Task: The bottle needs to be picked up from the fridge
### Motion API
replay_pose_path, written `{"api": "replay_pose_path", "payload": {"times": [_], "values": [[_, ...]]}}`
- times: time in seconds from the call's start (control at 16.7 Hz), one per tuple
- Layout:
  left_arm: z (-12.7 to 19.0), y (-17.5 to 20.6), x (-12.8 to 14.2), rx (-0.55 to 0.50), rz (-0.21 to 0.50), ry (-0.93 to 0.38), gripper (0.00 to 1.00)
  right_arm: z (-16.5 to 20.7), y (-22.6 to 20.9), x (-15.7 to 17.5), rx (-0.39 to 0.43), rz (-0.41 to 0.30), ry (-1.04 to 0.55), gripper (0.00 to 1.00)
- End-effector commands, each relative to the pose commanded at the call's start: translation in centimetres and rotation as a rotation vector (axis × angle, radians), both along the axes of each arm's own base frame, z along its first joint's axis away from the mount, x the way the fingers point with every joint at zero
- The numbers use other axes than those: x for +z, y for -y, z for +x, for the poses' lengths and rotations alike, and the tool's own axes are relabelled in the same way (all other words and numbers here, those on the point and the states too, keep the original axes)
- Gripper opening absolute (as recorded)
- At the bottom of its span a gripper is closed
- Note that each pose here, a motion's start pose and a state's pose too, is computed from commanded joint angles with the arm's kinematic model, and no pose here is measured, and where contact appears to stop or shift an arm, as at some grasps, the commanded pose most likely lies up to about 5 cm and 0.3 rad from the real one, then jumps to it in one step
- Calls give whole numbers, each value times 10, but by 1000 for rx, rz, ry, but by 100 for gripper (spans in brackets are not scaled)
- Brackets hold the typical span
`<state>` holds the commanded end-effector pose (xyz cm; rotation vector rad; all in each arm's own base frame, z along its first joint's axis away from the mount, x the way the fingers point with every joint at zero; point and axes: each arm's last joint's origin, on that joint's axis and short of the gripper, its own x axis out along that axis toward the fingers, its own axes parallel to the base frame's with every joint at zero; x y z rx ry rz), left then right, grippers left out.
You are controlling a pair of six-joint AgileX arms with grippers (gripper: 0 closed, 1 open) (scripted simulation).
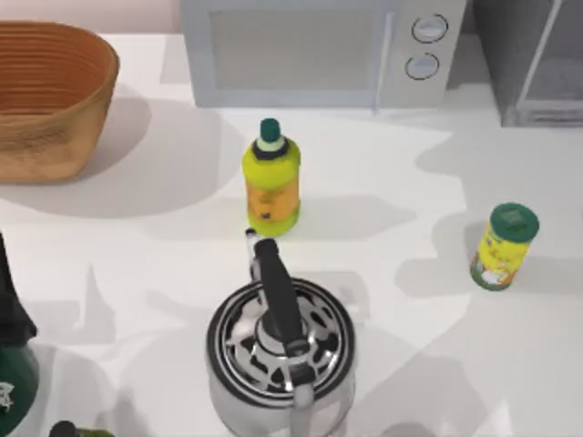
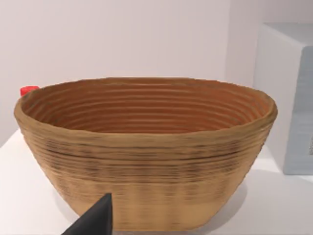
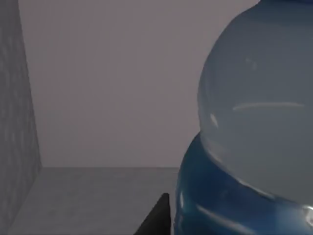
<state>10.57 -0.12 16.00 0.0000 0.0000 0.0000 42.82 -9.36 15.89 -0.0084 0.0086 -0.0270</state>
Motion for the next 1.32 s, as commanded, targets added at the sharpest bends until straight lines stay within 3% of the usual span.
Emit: {"api": "replay_pose_path", "payload": {"times": [0.36, 0.78, 1.08, 1.32], "values": [[0, 0, 0, 0, 0, 0, 100, -53, -6, -3, 15, 0, -7, 0], [0, 0, 0, 0, 0, 0, 100, -55, -8, -2, 19, 2, -5, 0], [0, 0, 0, 0, 0, 0, 100, -80, -23, 32, 21, -11, 4, 0], [0, 0, 0, 0, 0, 0, 100, -134, -45, 70, 19, -17, 14, 0]]}}
